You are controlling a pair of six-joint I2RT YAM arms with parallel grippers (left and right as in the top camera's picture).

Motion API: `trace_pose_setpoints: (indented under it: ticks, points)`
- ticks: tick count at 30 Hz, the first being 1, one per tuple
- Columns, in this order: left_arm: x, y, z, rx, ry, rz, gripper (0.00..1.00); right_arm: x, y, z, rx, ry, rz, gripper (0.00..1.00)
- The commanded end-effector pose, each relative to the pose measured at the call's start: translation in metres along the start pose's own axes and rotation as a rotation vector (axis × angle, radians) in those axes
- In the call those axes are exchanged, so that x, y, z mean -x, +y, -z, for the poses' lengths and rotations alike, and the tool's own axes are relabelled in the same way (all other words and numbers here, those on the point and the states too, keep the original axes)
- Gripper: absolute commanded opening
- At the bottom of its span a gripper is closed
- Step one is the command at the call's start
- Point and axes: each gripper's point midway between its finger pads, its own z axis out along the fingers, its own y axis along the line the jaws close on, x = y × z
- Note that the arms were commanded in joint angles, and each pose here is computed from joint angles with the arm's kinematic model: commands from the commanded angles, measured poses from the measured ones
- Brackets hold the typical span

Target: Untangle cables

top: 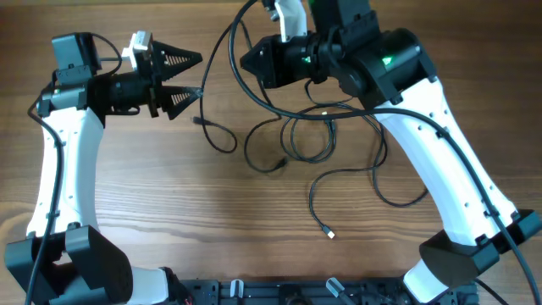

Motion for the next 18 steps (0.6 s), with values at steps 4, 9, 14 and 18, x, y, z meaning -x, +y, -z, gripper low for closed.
trace_pose_setpoints:
  ticks: [4,9,14,18]
  points:
    - [-0.012,-0.016,0.003,-0.047,0.049,0.423,0.99,-0.022,0.021,-0.038,0.109,0.102,-0.002,0.04]
    - [-0.009,-0.021,0.004,-0.059,0.061,0.595,0.91,-0.041,0.038,-0.055,0.047,0.124,0.131,0.04]
    - [-0.001,-0.040,0.005,-0.101,0.082,0.560,0.88,-0.047,0.035,-0.056,0.022,0.141,0.148,0.04]
    - [-0.014,-0.051,0.005,-0.126,0.172,0.547,0.70,-0.047,0.039,-0.057,0.032,0.138,0.159,0.04]
